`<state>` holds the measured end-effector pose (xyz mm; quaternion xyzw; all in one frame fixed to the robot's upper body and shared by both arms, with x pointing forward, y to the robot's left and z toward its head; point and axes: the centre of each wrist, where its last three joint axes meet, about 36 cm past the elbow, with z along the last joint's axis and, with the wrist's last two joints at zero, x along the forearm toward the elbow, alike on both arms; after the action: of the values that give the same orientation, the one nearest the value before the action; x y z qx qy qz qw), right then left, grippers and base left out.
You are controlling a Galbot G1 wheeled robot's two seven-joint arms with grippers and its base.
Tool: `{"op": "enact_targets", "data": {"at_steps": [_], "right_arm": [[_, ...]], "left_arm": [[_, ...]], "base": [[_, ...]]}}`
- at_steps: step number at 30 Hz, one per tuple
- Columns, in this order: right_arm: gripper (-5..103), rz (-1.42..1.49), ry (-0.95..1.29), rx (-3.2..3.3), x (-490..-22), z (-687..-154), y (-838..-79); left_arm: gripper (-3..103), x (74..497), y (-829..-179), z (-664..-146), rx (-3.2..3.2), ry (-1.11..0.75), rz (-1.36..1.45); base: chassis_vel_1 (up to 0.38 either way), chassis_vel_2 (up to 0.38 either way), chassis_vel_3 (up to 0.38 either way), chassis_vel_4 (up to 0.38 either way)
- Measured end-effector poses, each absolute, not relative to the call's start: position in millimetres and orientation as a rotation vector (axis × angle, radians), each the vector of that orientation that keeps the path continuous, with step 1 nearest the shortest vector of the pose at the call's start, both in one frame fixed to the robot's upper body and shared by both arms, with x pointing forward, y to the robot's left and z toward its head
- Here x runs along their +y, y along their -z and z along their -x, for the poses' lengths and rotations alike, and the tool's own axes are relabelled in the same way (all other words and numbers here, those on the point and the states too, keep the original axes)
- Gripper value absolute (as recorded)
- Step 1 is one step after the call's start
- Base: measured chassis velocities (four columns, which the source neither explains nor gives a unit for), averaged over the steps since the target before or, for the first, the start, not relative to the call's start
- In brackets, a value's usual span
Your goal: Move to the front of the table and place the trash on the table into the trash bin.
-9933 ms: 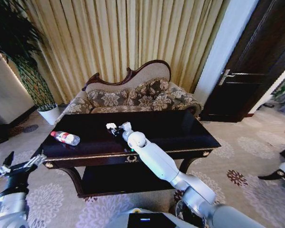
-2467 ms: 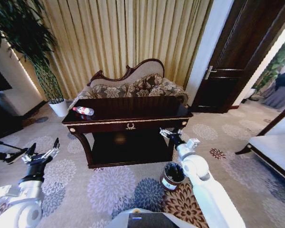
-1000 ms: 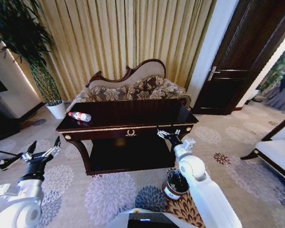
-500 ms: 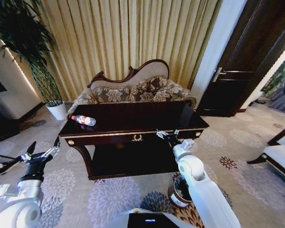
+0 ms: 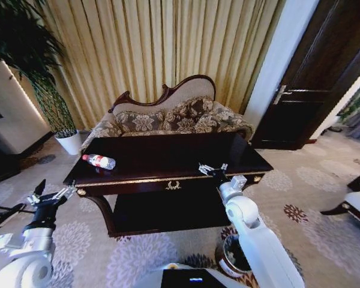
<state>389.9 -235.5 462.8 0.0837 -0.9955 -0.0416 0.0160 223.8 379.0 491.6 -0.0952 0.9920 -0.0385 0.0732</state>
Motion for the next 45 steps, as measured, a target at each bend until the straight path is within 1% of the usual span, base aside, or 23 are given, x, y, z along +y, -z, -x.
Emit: {"op": "enact_targets", "data": {"at_steps": [9,11,13,14,16,22,26,29,30,31,32,33,37,41,42,43,45], "right_arm": [[100,-0.273,0.145,-3.111,-234,-396,-470],[100,-0.286,0.165,-3.106,-231,-402,-472],[100,-0.296,0.176,-3.106,-228,-408,-473],[100,-0.296,0.176,-3.106,-228,-408,-473],[100,-0.301,0.189,-3.099,-225,-411,-471],[100,-0.288,0.207,-3.075,-224,-406,-463],[100,-0.264,0.205,-3.071,-229,-402,-461],[100,-0.237,0.200,-3.074,-235,-398,-460],[100,-0.237,0.200,-3.074,-235,-398,-460],[100,-0.235,0.200,-3.074,-235,-398,-459],[100,-0.231,0.204,-3.073,-235,-396,-459],[100,-0.230,0.207,-3.073,-234,-395,-459],[100,-0.223,0.217,-3.072,-232,-393,-458],[100,-0.218,0.227,-3.064,-225,-391,-454],[100,-0.218,0.227,-3.064,-225,-391,-454],[100,-0.218,0.223,-3.059,-222,-390,-452],[100,-0.219,0.223,-3.057,-221,-390,-451]], "left_arm": [[100,384,-510,-227,3.005,0.076,0.329],[100,386,-522,-233,3.029,0.068,0.435],[100,384,-535,-244,3.021,0.109,0.618],[100,384,-535,-244,3.021,0.109,0.618],[100,380,-546,-260,3.009,0.164,0.779],[100,372,-552,-290,3.013,0.200,0.941],[100,370,-554,-301,3.028,0.213,0.944],[100,368,-568,-317,3.039,0.341,0.911],[100,368,-568,-317,3.039,0.341,0.911],[100,368,-574,-320,3.043,0.387,0.897],[100,369,-589,-326,3.061,0.478,0.859],[100,370,-597,-329,3.070,0.509,0.840],[100,376,-620,-335,3.108,0.542,0.815],[100,387,-649,-356,3.172,0.553,0.949],[100,387,-649,-356,3.172,0.553,0.949],[100,393,-652,-372,3.178,0.546,1.035],[100,395,-653,-377,3.177,0.543,1.062]], "base": [[-0.018,0.031,0.019,-0.031],[0.000,0.000,0.000,0.000],[0.000,0.000,0.000,0.000],[0.000,0.000,0.000,0.000],[0.000,0.000,0.000,0.000],[0.000,0.000,0.000,0.000],[0.000,0.000,0.000,0.000],[0.000,0.000,0.000,0.000],[0.000,0.000,0.000,0.000],[0.000,0.000,0.000,0.000],[0.000,0.000,0.000,0.000],[0.000,0.000,0.000,0.000],[0.000,0.000,0.000,0.000],[0.000,0.000,0.000,0.000],[0.000,0.000,0.000,0.000],[0.000,0.000,0.000,0.000],[0.000,0.000,0.000,0.000]]}}
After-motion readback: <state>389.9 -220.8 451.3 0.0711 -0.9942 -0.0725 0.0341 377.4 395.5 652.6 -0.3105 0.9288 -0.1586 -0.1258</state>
